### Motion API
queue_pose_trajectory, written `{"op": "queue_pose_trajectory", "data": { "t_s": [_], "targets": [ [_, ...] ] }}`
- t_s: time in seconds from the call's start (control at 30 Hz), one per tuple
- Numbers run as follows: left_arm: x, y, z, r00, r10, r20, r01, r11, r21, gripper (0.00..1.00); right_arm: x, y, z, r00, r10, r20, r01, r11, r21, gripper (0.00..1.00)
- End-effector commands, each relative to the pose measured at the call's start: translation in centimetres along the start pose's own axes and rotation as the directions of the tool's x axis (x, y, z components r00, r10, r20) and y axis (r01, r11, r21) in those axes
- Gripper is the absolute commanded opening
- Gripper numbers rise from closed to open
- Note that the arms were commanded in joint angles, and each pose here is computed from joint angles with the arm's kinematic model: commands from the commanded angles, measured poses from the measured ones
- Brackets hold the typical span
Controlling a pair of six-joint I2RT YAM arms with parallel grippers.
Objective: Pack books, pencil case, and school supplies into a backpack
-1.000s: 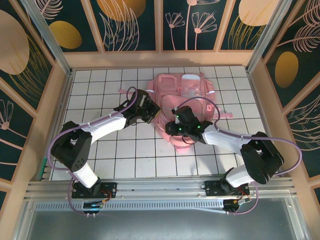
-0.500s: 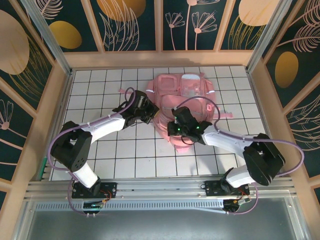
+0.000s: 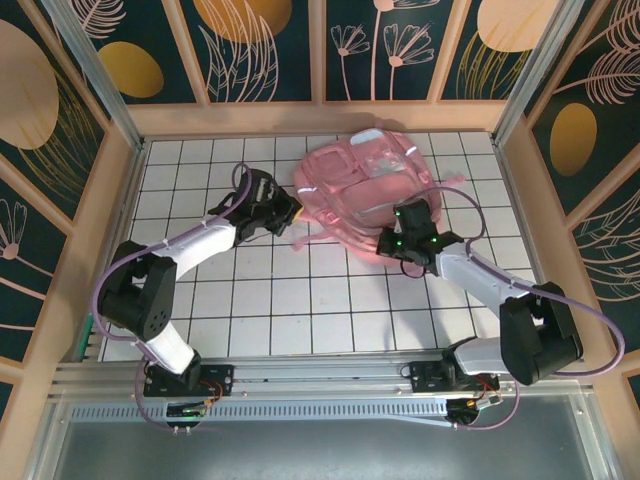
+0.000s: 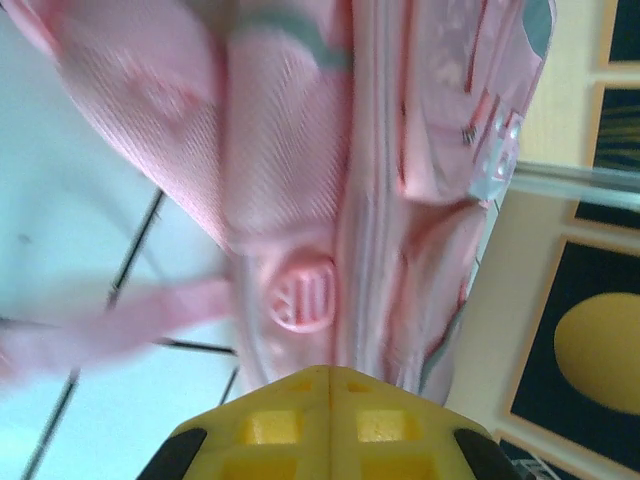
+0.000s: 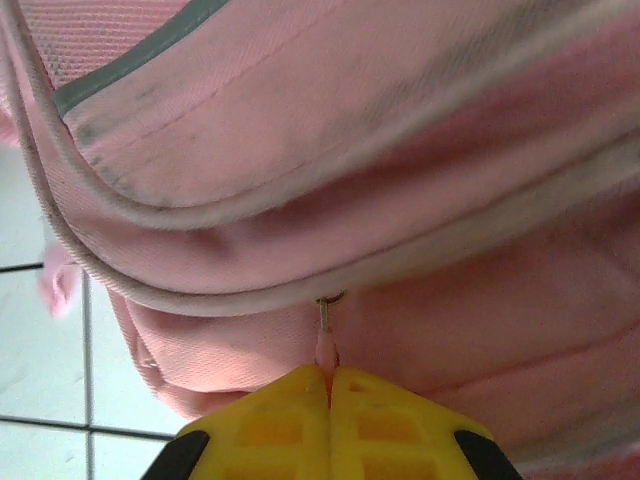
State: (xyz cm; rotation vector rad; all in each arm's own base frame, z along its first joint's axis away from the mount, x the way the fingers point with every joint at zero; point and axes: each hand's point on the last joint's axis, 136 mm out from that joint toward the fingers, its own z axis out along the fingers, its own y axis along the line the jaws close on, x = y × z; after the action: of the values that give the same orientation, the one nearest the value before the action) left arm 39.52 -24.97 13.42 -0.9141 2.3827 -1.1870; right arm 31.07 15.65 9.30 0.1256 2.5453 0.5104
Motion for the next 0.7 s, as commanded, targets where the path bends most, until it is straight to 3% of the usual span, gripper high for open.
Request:
{"op": "queue_pose_trajectory", "data": {
  "t_s": [0.0, 0.1, 0.23, 0.3, 0.5, 0.67],
  "targets": [
    [-1.0, 0.9, -0.7, 1.0, 0.021, 0.017, -0.02, 0.999, -0.03, 0.0, 1.1, 0.3, 0.2, 0.998, -0.042, -0.052, 0.04, 0.999, -0.022, 0.0],
    [-0.5, -0.5, -0.3, 0.994, 0.103, -0.028, -0.103, 0.995, -0.003, 0.0, 1.5, 2.4, -0.3, 0.995, -0.078, -0.06, 0.07, 0.989, -0.128, 0.0],
    [2.5, -1.7, 0.6, 0.981, 0.177, -0.079, -0.179, 0.983, -0.028, 0.33, 0.6, 5.7, -1.6, 0.989, -0.142, -0.026, 0.133, 0.965, -0.226, 0.0],
    [4.2, -2.4, 0.8, 0.983, 0.161, -0.084, -0.164, 0.986, -0.024, 0.44, 0.0, 7.9, -2.3, 0.984, -0.177, -0.015, 0.165, 0.946, -0.279, 0.0],
    [6.9, -3.0, 1.5, 0.989, 0.128, -0.077, -0.131, 0.991, -0.035, 0.47, -0.1, 13.3, -3.7, 0.961, -0.276, 0.011, 0.259, 0.883, -0.392, 0.0],
    [6.6, -1.0, 1.8, 0.998, 0.044, -0.037, -0.045, 0.998, -0.052, 0.47, 0.4, 14.6, -4.0, 0.955, -0.297, 0.006, 0.27, 0.86, -0.434, 0.0]
  ]
}}
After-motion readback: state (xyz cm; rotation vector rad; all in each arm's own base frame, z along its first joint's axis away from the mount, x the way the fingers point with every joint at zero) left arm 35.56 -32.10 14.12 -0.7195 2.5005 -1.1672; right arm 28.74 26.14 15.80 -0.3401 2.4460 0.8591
